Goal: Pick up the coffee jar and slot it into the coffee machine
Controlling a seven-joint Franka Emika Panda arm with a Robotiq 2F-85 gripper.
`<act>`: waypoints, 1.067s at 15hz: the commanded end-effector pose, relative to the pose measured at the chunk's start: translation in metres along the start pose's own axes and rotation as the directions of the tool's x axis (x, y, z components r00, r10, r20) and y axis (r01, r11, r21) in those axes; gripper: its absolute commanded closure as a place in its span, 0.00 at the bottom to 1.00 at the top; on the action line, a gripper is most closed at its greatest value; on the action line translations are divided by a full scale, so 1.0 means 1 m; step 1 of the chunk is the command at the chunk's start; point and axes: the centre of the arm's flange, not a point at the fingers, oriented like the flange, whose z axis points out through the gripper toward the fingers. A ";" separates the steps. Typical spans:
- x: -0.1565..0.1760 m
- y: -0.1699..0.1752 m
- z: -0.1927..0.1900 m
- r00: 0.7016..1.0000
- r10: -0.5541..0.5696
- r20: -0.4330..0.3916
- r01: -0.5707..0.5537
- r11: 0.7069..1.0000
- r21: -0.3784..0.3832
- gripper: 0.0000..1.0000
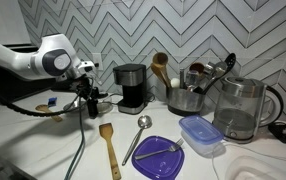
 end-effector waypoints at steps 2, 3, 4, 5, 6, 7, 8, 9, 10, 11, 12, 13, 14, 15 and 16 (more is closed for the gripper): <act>0.002 0.000 0.004 1.000 -0.019 -0.009 0.019 1.000 0.012 0.83; 0.002 0.000 0.004 1.000 -0.021 -0.008 0.021 1.000 0.017 0.92; 0.002 0.000 0.004 1.000 -0.020 -0.008 0.020 1.000 0.021 0.94; 0.002 0.000 0.003 1.000 -0.021 -0.007 0.021 1.000 0.021 0.93; 0.002 0.000 0.002 1.000 -0.023 -0.007 0.023 0.999 0.026 0.93; 0.001 0.001 0.002 1.000 -0.021 -0.011 0.021 0.999 0.024 0.93; 0.001 0.003 -0.001 1.000 -0.017 -0.015 0.017 1.000 0.015 0.93; 0.000 0.004 -0.004 1.000 -0.013 -0.015 0.013 1.000 0.009 0.93; -0.001 0.006 -0.009 1.000 -0.009 -0.017 0.009 1.000 0.003 0.93; -0.002 0.008 -0.014 1.000 -0.007 -0.018 0.007 1.000 0.003 0.93; -0.004 0.012 -0.020 1.000 -0.001 -0.018 0.001 1.000 0.001 0.93; -0.005 0.015 -0.024 1.000 0.005 -0.016 -0.005 1.000 -0.001 0.93; -0.006 0.020 -0.029 1.000 0.014 -0.022 -0.014 1.000 -0.002 0.93; -0.007 0.024 -0.033 0.999 0.022 -0.024 -0.022 1.000 -0.001 0.93; -0.008 0.028 -0.036 0.999 0.029 -0.026 -0.029 1.000 0.007 0.93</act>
